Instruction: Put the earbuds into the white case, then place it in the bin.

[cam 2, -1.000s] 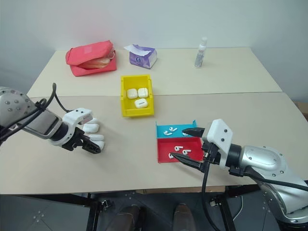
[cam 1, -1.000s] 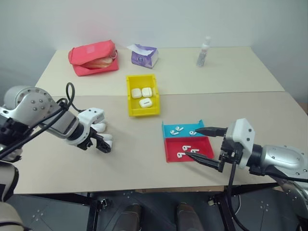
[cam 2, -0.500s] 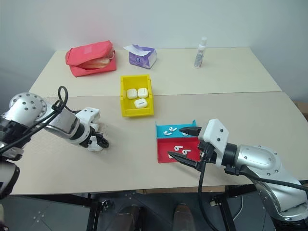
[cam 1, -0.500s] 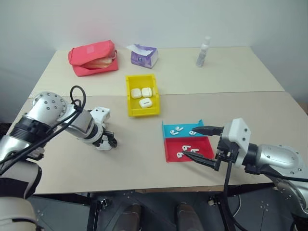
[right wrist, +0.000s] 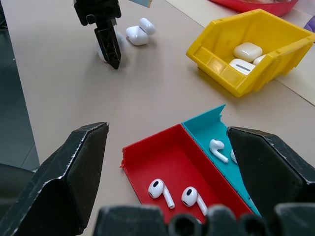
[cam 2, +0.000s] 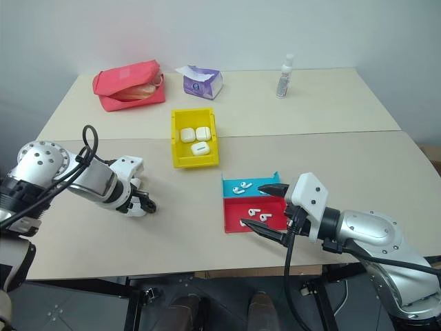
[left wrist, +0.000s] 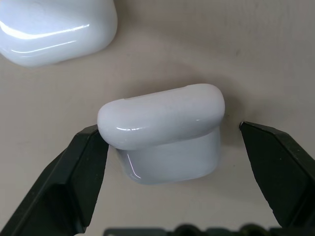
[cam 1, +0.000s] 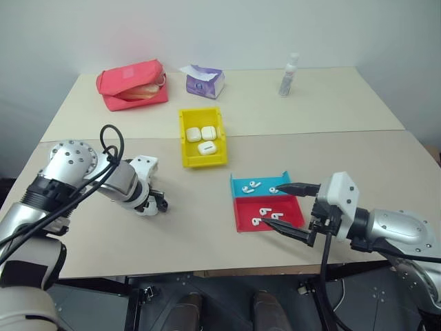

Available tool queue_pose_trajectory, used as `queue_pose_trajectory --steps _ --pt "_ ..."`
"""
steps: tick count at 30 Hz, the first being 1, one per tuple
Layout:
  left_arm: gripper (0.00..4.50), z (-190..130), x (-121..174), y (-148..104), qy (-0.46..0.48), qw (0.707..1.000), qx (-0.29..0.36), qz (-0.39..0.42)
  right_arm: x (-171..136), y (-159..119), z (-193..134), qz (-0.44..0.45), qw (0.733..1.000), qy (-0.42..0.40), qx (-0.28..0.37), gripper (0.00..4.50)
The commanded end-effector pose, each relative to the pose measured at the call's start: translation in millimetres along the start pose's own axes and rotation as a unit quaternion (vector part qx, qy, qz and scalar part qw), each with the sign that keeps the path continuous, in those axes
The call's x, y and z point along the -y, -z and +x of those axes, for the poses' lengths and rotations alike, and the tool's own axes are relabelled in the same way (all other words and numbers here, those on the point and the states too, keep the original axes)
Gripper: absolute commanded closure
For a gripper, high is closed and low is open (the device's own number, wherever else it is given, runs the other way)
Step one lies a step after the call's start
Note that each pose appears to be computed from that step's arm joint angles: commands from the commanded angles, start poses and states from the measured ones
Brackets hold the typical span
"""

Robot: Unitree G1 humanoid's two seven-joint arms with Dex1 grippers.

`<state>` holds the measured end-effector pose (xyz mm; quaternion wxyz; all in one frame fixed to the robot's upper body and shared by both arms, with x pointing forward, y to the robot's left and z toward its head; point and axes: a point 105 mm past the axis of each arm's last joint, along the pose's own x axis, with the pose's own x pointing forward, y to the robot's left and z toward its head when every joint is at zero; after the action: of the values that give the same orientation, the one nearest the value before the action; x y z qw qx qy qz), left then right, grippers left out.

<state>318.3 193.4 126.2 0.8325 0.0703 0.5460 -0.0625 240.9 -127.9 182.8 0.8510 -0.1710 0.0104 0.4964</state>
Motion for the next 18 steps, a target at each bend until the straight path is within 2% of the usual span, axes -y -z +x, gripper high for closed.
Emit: queue_pose_trajectory --steps 1,18 --pt "0.0 -3.7 -9.5 1.4 -0.017 1.0 0.003 -0.006 -2.4 -9.0 -0.4 -0.022 1.0 -0.001 0.017 0.04" --pt "0.0 -3.7 -11.9 4.8 -0.024 1.0 0.008 -0.007 -4.1 -5.8 2.0 -0.022 1.0 -0.006 0.013 0.04"
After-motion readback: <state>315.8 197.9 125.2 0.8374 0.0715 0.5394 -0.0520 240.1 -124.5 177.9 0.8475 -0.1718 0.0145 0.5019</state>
